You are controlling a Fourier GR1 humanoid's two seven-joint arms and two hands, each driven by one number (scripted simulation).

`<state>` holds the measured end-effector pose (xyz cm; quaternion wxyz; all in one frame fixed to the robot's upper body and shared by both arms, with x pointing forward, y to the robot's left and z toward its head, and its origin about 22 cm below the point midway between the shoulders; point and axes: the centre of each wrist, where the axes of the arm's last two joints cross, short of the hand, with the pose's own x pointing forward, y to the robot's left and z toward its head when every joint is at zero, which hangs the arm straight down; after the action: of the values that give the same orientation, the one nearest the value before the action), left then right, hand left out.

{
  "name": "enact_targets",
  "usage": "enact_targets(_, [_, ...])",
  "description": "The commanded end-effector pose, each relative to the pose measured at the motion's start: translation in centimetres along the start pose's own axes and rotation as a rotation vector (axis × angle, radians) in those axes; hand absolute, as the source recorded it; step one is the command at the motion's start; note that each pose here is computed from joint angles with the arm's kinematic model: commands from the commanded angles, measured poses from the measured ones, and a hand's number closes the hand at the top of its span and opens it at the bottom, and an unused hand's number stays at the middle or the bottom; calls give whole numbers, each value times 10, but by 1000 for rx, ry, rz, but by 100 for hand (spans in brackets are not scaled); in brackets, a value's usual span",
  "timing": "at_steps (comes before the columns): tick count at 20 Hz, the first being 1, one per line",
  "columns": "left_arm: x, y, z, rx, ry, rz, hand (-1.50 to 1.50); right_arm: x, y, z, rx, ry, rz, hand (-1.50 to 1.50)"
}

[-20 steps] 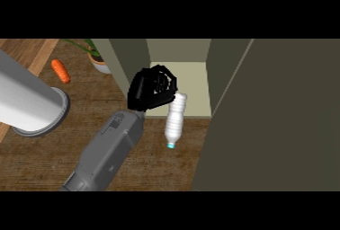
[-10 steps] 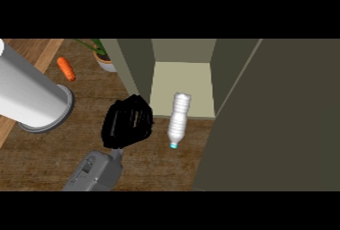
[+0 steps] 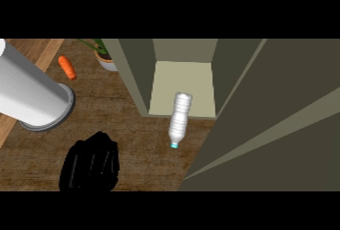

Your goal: Pick up the bottled water, place it into the cabinet and close the cabinet

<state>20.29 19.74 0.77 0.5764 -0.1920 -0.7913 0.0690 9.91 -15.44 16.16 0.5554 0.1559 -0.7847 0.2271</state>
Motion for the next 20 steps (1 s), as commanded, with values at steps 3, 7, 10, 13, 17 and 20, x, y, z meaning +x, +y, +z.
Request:
enact_targets(3, [43, 20, 51, 22, 0, -16, 150, 25, 23, 1, 104, -69, -103, 150])
enact_targets(7, [48, 15, 64, 59, -27, -35, 150, 37, 20, -21, 89, -83, -103, 150])
enact_targets(10, [76, 31, 86, 65, -34, -23, 150, 25, 38, -50, 58, -88, -80, 150])
enact_targets(13, [94, 45, 98, 65, -72, -31, 150, 34, 42, -77, 36, -79, -104, 150])
enact_targets(17, [97, 37, 108, 90, -43, -40, 150, 36, 39, -119, -7, -55, -110, 150])
enact_targets(20, [103, 72, 114, 74, -59, -29, 150, 39, 28, -145, -30, -61, -128, 150])
